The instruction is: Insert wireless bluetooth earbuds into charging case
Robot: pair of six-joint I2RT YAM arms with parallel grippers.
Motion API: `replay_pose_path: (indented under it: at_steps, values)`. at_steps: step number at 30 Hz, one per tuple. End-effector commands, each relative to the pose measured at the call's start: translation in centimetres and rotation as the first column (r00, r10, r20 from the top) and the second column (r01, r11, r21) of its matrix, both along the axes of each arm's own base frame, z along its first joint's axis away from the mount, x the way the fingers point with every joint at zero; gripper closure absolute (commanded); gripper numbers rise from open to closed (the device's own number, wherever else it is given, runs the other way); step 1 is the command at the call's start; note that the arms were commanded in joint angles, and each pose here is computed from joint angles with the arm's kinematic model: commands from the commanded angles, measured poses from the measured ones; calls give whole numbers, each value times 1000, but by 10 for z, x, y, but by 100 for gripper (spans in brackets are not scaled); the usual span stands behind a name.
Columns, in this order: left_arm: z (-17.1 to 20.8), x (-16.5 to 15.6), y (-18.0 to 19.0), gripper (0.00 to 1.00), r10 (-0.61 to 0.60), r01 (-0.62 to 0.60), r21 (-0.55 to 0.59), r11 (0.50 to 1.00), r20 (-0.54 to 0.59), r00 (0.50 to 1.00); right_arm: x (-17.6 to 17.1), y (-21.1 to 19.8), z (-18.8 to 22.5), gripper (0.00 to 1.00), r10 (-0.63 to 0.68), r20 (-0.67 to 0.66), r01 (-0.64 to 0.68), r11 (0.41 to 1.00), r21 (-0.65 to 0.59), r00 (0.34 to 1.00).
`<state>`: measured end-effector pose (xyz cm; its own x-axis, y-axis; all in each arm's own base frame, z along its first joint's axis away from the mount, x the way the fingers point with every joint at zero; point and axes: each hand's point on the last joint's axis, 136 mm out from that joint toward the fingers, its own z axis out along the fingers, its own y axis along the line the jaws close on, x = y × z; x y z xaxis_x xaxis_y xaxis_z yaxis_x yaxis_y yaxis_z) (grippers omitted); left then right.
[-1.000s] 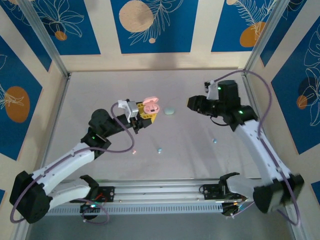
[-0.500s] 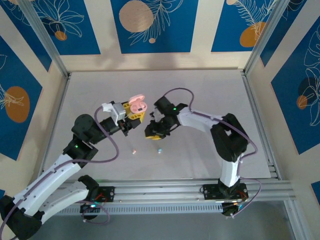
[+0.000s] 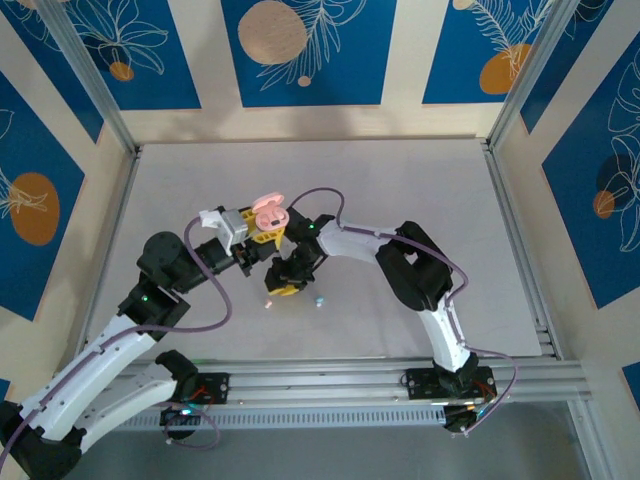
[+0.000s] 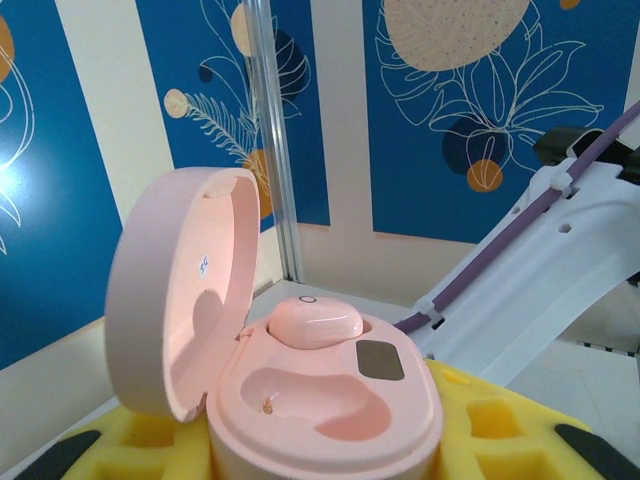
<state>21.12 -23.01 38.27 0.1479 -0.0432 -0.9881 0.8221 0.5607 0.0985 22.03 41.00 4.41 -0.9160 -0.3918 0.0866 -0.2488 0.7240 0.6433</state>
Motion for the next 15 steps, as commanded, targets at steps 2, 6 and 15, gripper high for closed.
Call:
replay_pose_path:
  at_steps: [2,6,15]
  values:
    - [5,-2,1,69,4,-4,-5,1000,18,1000,-14,11,0,62,58,-31,-58,998,4,998]
    - [4,-2,1,69,0,0,-5,1000,15,1000,-16,14,-6,63,68,-40,-68,998,-5,997]
    - [4,0,0,69,1,-1,-5,1000,13,1000,-18,17,-17,64,83,-44,-84,996,-31,996]
